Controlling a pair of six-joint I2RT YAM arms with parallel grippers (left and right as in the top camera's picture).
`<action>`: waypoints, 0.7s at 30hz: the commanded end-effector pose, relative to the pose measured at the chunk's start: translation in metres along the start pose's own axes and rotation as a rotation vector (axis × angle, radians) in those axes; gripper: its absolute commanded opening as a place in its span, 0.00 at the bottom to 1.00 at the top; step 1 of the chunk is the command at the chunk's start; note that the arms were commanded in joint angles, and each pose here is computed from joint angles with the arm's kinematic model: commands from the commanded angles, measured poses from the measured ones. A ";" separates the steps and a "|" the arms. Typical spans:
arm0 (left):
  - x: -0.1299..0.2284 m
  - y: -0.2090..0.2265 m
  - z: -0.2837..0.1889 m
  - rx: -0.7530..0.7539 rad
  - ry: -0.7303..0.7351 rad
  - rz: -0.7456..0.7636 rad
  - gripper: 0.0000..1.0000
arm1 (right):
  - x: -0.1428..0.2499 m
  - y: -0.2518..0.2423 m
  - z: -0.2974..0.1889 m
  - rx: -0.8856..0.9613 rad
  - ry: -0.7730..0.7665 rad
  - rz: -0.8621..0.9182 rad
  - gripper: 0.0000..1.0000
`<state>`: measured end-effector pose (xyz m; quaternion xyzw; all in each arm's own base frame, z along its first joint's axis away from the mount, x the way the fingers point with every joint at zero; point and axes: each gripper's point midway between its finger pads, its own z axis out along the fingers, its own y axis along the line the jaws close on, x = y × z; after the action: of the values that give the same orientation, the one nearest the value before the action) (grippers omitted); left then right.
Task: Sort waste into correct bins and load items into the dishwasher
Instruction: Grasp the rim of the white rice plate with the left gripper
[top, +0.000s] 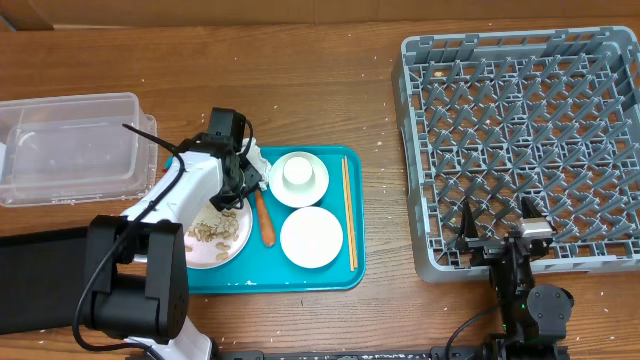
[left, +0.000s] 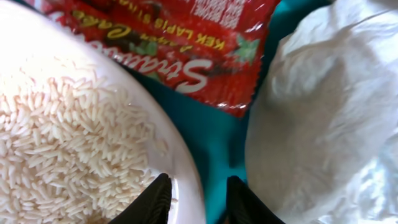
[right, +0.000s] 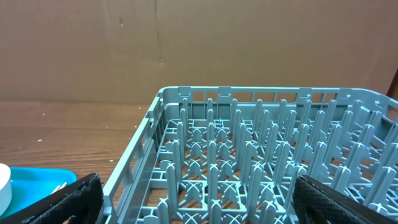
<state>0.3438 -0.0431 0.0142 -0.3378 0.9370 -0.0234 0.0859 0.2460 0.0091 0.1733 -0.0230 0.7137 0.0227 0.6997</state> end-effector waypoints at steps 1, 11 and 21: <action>0.011 0.013 0.011 -0.050 0.022 -0.004 0.30 | 0.002 -0.002 0.000 0.007 -0.001 0.004 1.00; 0.018 0.013 0.012 -0.039 0.054 0.004 0.15 | 0.002 -0.002 0.000 0.007 -0.001 0.004 1.00; 0.025 0.018 0.007 -0.070 0.093 0.010 0.04 | 0.002 -0.002 0.000 0.007 -0.001 0.004 1.00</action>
<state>0.3261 -0.0433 0.0092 -0.3382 0.9393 -0.0145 0.0552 0.2460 0.0091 0.1733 -0.0230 0.7137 0.0227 0.6997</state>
